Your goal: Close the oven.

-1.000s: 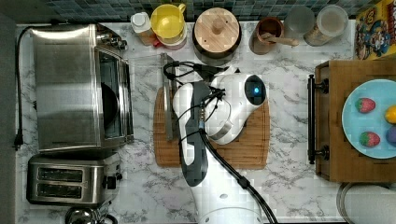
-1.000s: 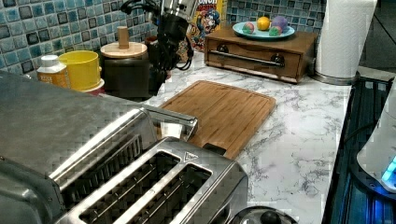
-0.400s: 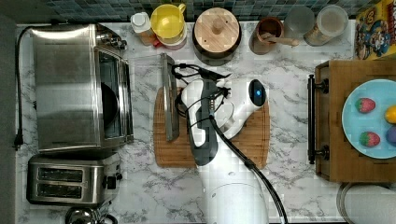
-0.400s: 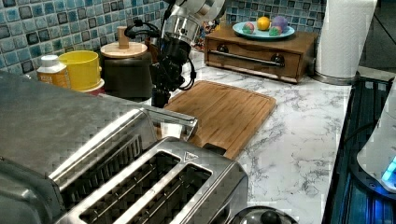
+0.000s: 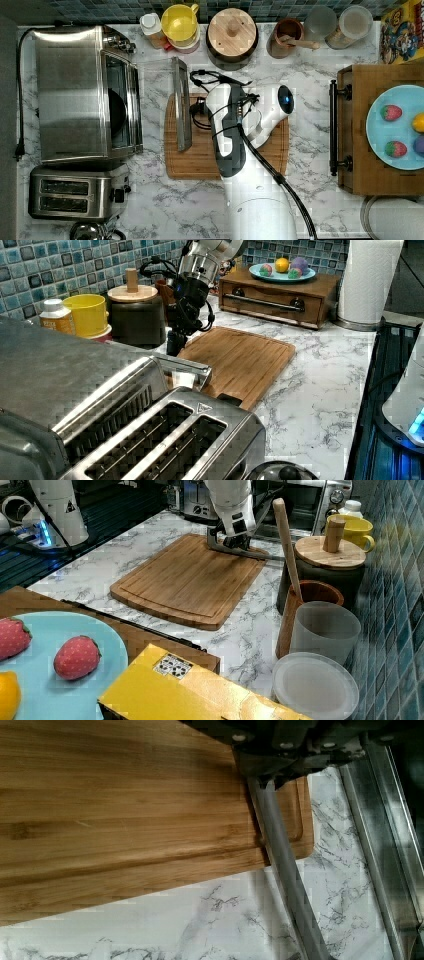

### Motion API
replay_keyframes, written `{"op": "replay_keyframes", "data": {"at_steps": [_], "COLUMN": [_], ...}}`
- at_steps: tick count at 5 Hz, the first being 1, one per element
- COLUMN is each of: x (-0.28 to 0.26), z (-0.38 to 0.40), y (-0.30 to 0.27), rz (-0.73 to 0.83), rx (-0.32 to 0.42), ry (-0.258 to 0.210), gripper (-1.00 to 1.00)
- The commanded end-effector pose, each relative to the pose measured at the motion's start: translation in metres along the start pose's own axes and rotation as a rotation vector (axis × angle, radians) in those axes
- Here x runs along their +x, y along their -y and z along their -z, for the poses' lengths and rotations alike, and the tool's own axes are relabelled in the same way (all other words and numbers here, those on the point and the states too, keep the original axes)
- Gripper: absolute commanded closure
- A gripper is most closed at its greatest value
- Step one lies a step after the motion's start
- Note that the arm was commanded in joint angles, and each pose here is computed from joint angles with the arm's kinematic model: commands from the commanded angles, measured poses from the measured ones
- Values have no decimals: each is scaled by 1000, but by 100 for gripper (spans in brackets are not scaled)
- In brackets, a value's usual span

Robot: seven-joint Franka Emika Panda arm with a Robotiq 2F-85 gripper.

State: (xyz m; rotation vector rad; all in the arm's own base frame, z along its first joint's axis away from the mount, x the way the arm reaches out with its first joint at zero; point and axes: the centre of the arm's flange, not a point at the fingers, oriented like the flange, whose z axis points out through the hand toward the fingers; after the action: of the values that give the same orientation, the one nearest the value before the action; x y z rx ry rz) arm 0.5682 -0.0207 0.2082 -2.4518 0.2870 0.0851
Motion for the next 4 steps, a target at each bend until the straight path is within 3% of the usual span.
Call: {"op": "replay_keyframes", "data": {"at_steps": [1,3,4], "x": [22,28,35], "z": [-13,-7,-13], "y": [96,101,103], "rz": [181,168,154], "rx": [53,72,75], "ry": [-32,-57,-7], "gripper": [100,100,100]}}
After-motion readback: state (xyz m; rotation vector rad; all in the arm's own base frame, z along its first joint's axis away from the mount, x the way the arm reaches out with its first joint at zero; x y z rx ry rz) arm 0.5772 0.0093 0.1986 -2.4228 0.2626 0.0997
